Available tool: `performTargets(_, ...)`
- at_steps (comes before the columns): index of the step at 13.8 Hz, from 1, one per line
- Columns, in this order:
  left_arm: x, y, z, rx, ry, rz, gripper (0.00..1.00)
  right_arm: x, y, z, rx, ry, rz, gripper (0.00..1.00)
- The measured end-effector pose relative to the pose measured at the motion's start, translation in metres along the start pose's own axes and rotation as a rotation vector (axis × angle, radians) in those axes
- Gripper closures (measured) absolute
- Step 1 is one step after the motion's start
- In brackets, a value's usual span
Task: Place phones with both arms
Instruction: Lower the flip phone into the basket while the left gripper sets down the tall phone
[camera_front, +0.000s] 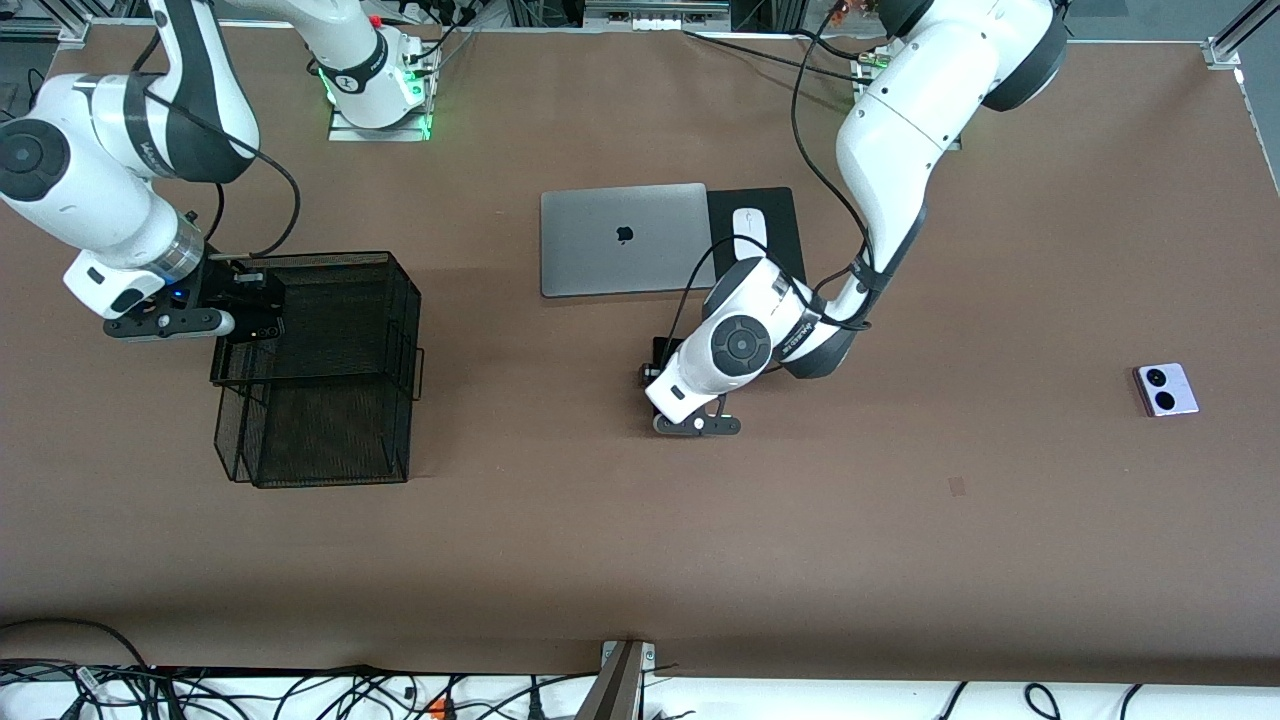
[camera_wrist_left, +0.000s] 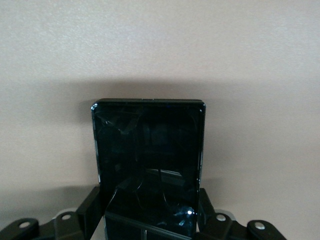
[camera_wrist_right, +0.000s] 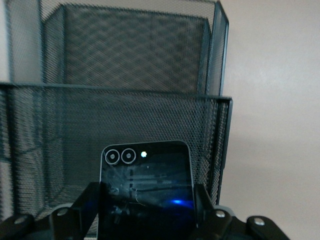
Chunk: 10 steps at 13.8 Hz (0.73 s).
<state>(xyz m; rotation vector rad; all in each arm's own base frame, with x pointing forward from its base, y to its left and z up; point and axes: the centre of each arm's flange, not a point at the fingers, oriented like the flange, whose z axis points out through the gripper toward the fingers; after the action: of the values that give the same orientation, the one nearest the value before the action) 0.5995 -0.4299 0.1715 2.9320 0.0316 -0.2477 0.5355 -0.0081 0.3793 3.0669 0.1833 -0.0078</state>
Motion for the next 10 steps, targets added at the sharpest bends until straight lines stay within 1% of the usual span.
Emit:
performTargets(1, 0.001, 0.0, 0.0, 0.0, 0.002, 0.0, 0.18, -0.004, 0.004, 0.007, 0.0, -0.005, 0.002, 0.19)
performTargets(2, 0.002, 0.0, -0.002, -0.002, 0.006, -0.001, 0.07, -0.006, 0.008, 0.012, -0.001, -0.01, 0.004, 0.19)
performTargets(3, 0.004, 0.0, -0.006, -0.005, 0.013, -0.002, 0.01, -0.008, 0.01, 0.016, -0.001, -0.01, 0.005, 0.19)
performTargets(6, 0.014, -0.003, -0.031, -0.016, 0.04, -0.011, 0.0, -0.008, 0.009, 0.033, 0.022, -0.018, 0.041, 0.19)
performTargets(8, 0.021, -0.017, -0.071, 0.014, 0.011, -0.033, 0.0, -0.006, 0.008, 0.047, 0.023, -0.026, 0.055, 0.19)
performTargets(10, 0.031, -0.055, -0.129, 0.052, -0.024, -0.086, 0.0, -0.003, 0.009, 0.058, 0.007, -0.028, 0.063, 0.19)
